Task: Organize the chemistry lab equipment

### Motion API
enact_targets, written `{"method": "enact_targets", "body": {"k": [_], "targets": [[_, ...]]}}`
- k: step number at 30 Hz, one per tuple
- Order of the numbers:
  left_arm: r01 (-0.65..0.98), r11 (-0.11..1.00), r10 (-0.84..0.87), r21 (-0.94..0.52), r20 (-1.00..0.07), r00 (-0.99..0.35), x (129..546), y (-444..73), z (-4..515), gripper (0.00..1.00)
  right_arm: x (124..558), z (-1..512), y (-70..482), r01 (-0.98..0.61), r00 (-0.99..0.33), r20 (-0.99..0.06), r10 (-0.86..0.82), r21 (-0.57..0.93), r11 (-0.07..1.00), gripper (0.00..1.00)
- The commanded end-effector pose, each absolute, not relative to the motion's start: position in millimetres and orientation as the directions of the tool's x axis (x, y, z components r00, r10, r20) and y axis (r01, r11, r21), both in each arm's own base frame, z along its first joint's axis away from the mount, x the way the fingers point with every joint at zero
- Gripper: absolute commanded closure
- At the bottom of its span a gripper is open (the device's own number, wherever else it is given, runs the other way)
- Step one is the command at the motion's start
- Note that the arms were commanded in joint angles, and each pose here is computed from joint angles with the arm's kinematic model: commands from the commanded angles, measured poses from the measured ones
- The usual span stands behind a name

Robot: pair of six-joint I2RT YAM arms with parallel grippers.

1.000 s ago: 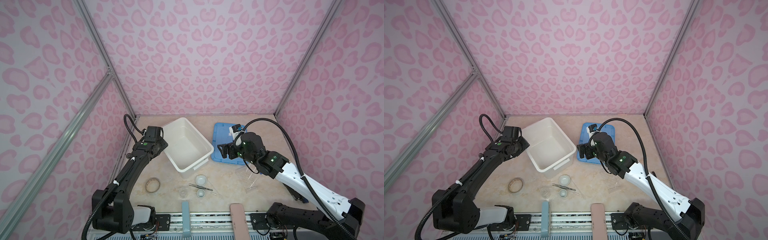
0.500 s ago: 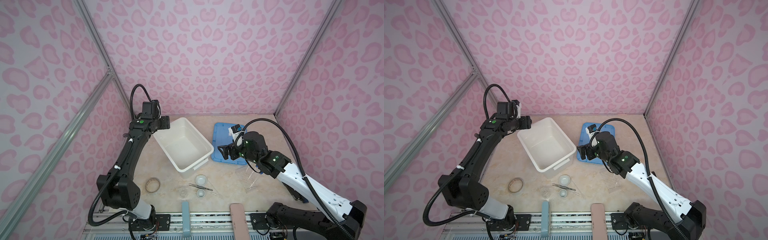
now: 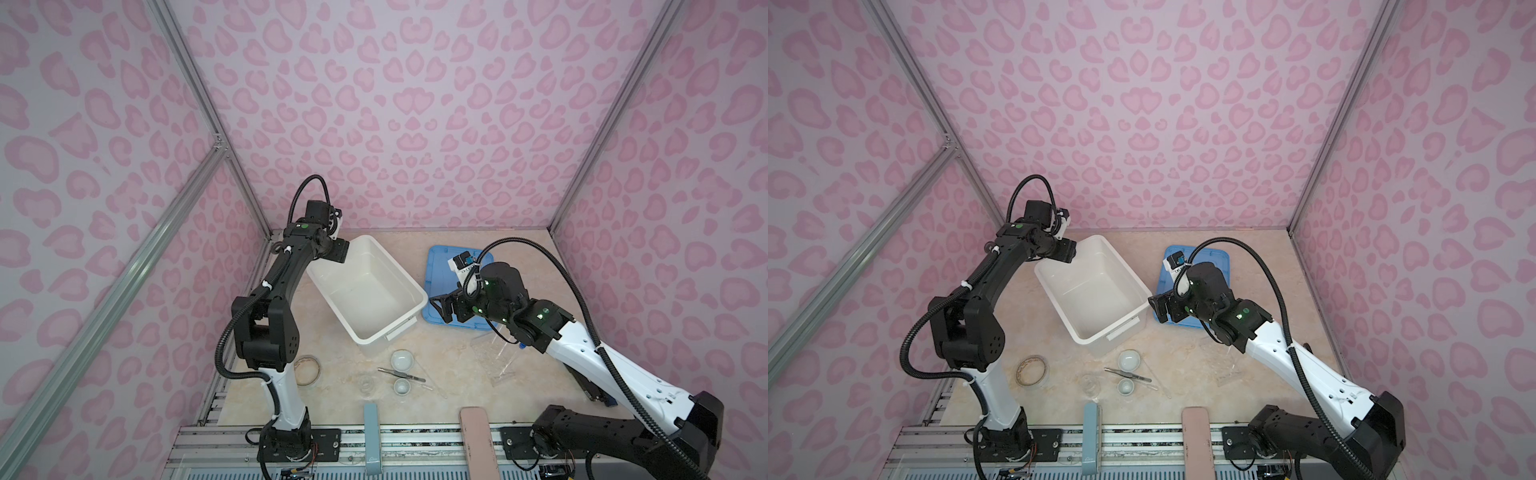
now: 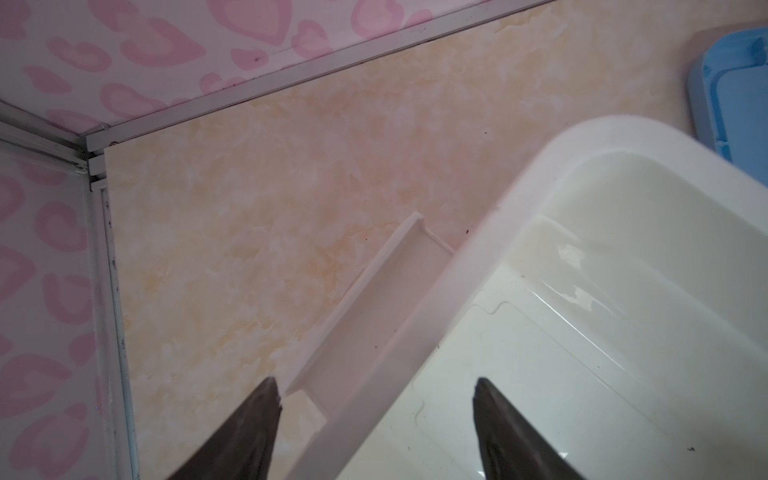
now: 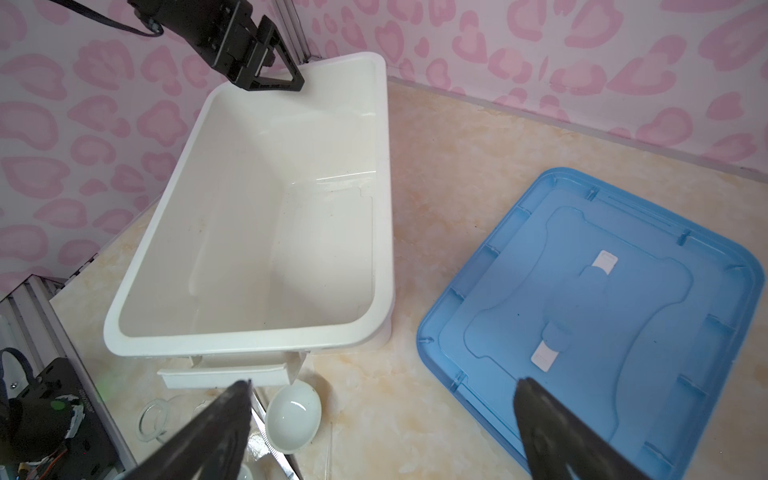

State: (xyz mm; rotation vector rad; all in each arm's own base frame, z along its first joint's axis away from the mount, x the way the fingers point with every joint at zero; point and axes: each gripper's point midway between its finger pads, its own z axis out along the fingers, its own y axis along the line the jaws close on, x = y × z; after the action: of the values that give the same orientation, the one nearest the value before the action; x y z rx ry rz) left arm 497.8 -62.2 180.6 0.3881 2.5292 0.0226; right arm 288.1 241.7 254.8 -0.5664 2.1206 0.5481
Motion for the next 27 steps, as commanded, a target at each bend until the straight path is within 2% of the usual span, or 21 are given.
{"method": "enact_targets", "body": {"k": [1,7,8,9,15,17,24,25,27], "targets": [[0.3,0.946,0.321,0.127,-0.51,-0.798,498.0,-59.8,173.8,0.31,292.2,255.7,245.5,-0.576,-0.52,-0.833,-0.189,0.178,0.798,0.01],[0.292,0.95,0.306,0.111,-0.513,-0.802,498.1,-61.4,169.6,0.41,293.4,255.5,247.3,-0.575,-0.521,-0.834,-0.181,0.186,0.797,0.01],[0.283,0.952,0.301,0.115,-0.511,-0.805,497.6,-59.6,168.5,0.48,293.7,255.6,247.1,-0.574,-0.519,-0.836,-0.179,0.186,0.797,0.02],[0.28,0.953,0.298,0.115,-0.507,-0.809,496.1,-59.1,167.1,0.5,293.6,256.0,247.6,-0.574,-0.519,-0.837,-0.176,0.189,0.797,0.01],[0.248,0.96,0.28,0.13,-0.501,-0.819,487.8,-52.2,167.0,0.52,293.0,254.9,247.4,-0.575,-0.52,-0.835,-0.177,0.189,0.796,0.01],[0.242,0.961,0.275,0.131,-0.504,-0.819,485.2,-48.7,168.8,0.56,291.8,254.0,247.4,-0.576,-0.523,-0.834,-0.178,0.192,0.794,0.01],[0.208,0.967,0.255,0.148,-0.5,-0.828,471.5,-33.9,173.7,0.57,290.1,254.8,245.1,-0.574,-0.518,-0.838,-0.171,0.193,0.796,0.01],[0.203,0.969,0.248,0.144,-0.501,-0.829,469.1,-33.2,174.3,0.58,290.1,255.2,245.1,-0.574,-0.519,-0.838,-0.168,0.196,0.795,0.02],[0.191,0.972,0.235,0.139,-0.5,-0.833,465.1,-30.8,175.1,0.69,289.5,256.4,245.0,-0.574,-0.518,-0.839,-0.164,0.199,0.794,0.01]]}}
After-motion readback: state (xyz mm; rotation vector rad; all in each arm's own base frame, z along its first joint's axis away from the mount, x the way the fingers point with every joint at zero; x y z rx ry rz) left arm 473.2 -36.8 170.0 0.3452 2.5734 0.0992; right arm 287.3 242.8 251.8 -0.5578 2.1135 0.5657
